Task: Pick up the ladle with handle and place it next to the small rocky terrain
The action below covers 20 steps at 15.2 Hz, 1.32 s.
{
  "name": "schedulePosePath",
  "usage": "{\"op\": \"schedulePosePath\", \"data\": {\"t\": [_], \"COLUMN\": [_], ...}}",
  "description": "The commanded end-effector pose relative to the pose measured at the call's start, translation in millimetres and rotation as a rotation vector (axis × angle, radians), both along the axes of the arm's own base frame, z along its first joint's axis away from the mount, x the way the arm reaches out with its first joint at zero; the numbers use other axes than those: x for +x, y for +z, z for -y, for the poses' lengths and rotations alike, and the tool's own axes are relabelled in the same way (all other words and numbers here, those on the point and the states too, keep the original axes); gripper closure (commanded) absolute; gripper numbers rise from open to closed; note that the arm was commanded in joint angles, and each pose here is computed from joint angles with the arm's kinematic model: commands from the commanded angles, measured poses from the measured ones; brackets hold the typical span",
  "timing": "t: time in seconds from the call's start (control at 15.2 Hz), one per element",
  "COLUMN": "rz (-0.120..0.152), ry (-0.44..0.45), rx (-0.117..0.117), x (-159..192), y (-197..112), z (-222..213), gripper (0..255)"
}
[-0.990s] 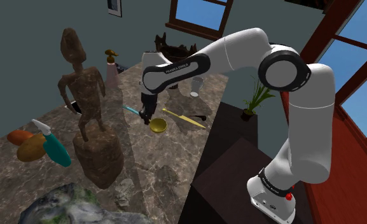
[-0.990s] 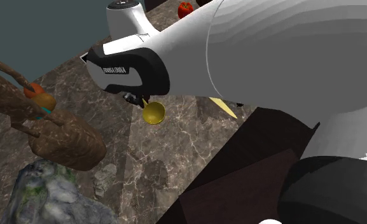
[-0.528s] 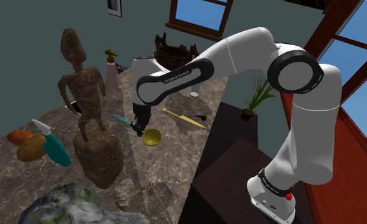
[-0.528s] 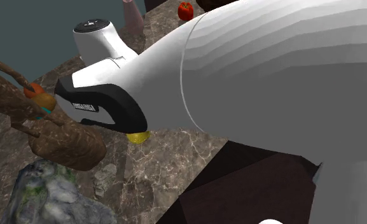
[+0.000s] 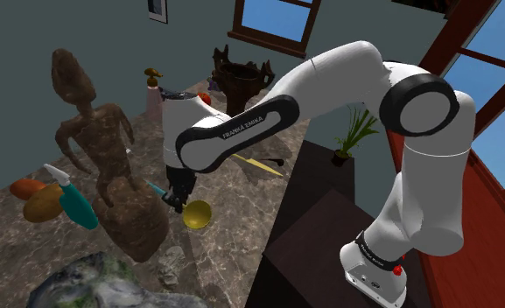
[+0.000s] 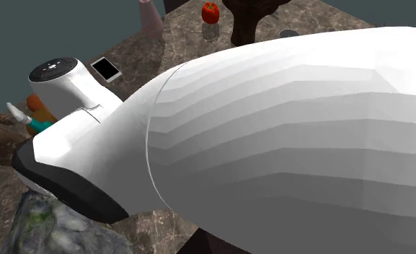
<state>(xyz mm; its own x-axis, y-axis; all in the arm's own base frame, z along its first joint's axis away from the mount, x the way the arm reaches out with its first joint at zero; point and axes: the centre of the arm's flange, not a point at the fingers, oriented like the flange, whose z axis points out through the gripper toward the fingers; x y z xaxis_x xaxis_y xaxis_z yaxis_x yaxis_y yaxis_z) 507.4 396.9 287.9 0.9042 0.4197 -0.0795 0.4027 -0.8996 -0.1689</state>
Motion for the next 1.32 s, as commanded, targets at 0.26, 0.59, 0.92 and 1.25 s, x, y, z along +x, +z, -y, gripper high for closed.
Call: {"op": "schedulePosePath", "data": {"t": [0.26,0.59,0.92,1.25], "rz": [-0.001,-0.001,-0.001,-0.001], "ry": [-0.002,-0.002,-0.002,-0.002], "rx": [-0.001,-0.001,-0.001,-0.001], "x": [-3,-3,-3,-3], "y": [-29,-55,-82,-108], "z": [-7,-7,-7,-7], "gripper": [255,255,255,255]}}
